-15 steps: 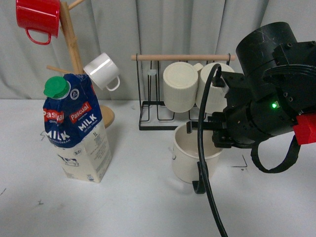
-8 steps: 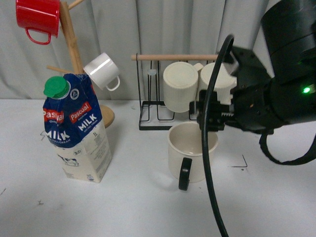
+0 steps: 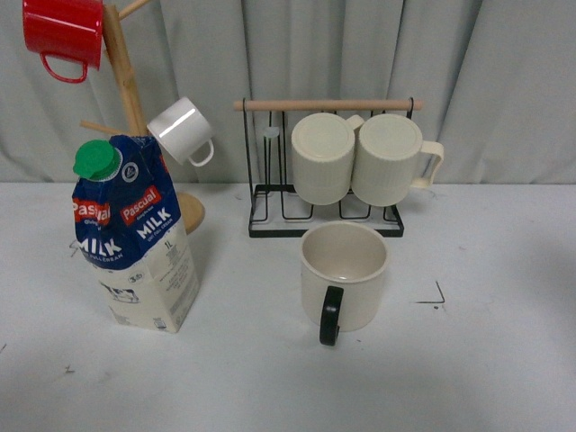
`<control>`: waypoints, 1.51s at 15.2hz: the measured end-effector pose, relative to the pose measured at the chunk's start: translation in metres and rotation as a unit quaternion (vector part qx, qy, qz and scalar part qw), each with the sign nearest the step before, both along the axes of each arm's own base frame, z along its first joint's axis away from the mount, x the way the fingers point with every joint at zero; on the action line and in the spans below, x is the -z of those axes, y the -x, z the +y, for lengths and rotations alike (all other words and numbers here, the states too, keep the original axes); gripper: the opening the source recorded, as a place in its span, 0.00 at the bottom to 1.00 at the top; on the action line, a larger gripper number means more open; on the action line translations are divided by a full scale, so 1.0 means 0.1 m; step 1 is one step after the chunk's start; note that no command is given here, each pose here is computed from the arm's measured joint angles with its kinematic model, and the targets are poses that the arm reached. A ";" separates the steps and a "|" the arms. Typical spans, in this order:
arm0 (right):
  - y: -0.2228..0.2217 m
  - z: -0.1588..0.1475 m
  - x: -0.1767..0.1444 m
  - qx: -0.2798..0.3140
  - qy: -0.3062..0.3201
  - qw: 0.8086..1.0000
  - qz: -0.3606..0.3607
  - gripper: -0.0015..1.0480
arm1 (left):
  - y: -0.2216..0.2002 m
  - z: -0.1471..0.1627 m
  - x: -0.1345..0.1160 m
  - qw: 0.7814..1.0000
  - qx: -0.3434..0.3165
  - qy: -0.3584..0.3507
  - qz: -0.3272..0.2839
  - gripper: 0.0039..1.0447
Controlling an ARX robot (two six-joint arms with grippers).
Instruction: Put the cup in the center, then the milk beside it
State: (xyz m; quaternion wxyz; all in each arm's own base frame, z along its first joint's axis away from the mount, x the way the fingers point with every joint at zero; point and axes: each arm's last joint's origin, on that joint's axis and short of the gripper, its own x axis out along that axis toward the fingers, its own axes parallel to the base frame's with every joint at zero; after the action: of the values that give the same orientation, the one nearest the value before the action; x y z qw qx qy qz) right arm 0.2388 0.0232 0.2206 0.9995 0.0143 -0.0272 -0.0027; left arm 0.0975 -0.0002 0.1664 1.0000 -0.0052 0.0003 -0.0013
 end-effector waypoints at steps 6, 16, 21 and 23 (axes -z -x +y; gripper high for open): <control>0.48 -0.15 0.30 -0.002 0.012 1.000 0.023 0.02 | 0.00 0.00 0.00 1.000 0.000 0.000 0.000 0.94; 0.94 -0.24 0.58 0.001 0.013 0.999 0.037 0.02 | 0.00 0.00 0.00 1.000 0.000 0.000 0.000 0.94; 1.08 -0.24 0.53 0.001 0.013 1.000 0.027 0.02 | 0.00 0.00 0.00 1.000 0.000 0.000 0.000 0.94; 1.14 -0.24 0.50 0.002 0.013 1.000 0.019 0.02 | 0.00 0.00 0.00 1.000 0.000 0.000 0.000 0.94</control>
State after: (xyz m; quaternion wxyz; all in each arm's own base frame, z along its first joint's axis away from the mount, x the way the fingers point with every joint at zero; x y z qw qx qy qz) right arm 0.1247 -0.0007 0.1704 1.0000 0.0012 -0.0079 -0.0042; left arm 0.0975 -0.0002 0.1664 1.0000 -0.0052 0.0003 -0.0010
